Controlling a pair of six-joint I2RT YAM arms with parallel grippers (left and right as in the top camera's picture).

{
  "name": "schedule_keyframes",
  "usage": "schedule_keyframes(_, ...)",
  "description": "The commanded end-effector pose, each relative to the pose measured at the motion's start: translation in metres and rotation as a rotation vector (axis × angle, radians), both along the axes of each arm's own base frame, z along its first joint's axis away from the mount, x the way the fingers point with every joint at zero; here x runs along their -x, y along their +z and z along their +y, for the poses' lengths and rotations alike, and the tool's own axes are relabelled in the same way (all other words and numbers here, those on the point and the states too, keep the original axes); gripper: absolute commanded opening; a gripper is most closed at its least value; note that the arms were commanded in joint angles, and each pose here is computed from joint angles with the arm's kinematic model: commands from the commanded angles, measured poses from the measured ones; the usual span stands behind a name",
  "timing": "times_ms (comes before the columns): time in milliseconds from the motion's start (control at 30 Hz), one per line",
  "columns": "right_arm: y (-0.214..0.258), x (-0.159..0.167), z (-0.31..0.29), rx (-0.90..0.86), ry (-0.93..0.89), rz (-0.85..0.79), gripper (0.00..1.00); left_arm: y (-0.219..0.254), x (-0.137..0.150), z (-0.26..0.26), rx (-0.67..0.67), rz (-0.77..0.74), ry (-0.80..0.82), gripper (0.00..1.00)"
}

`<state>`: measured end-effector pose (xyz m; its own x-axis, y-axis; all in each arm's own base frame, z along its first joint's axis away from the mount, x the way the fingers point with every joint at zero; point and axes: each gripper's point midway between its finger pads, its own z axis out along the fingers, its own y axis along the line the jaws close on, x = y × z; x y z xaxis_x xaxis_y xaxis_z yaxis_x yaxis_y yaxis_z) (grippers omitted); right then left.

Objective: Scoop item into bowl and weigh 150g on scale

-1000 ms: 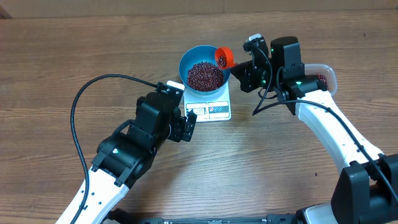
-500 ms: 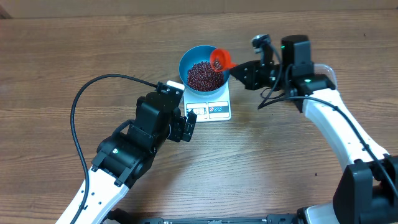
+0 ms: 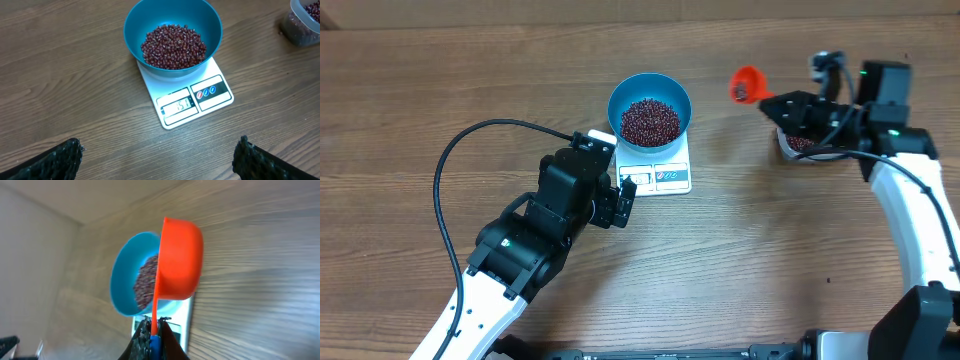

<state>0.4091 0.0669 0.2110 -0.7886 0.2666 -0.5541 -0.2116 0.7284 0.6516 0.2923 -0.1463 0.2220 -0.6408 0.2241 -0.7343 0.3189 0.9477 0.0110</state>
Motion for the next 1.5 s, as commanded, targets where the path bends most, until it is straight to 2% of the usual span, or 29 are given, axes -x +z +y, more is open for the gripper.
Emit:
schedule_keyframes(0, 0.017, 0.002, -0.028, 0.013, -0.064, -0.042, 0.04, -0.002, -0.001, 0.0, -0.008, 0.0, 0.006, 0.99)
schedule_keyframes(233, 0.005, 0.014, -0.086, 0.219, -0.205, -0.02, 0.04, -0.002, -0.001, 0.0, -0.008, 0.0, 0.006, 1.0)
schedule_keyframes(533, 0.0, 0.028, -0.123, 0.462, -0.314, 0.012, 0.04, -0.002, -0.001, 0.0, -0.008, 0.0, 0.006, 0.99)
schedule_keyframes(933, -0.01, 0.038, -0.147, 0.769, -0.215, -0.002, 0.04, -0.002, -0.001, 0.0, -0.008, 0.0, 0.006, 0.99)
schedule_keyframes(1267, -0.014, 0.037, -0.128, 0.981, -0.136, 0.01, 0.04, -0.002, -0.001, 0.0, -0.008, 0.0, 0.006, 1.0)
schedule_keyframes(1467, -0.009, 0.039, -0.135, 1.131, -0.182, 0.037, 0.04, -0.002, -0.001, 0.0, -0.009, -0.001, 0.005, 0.99)
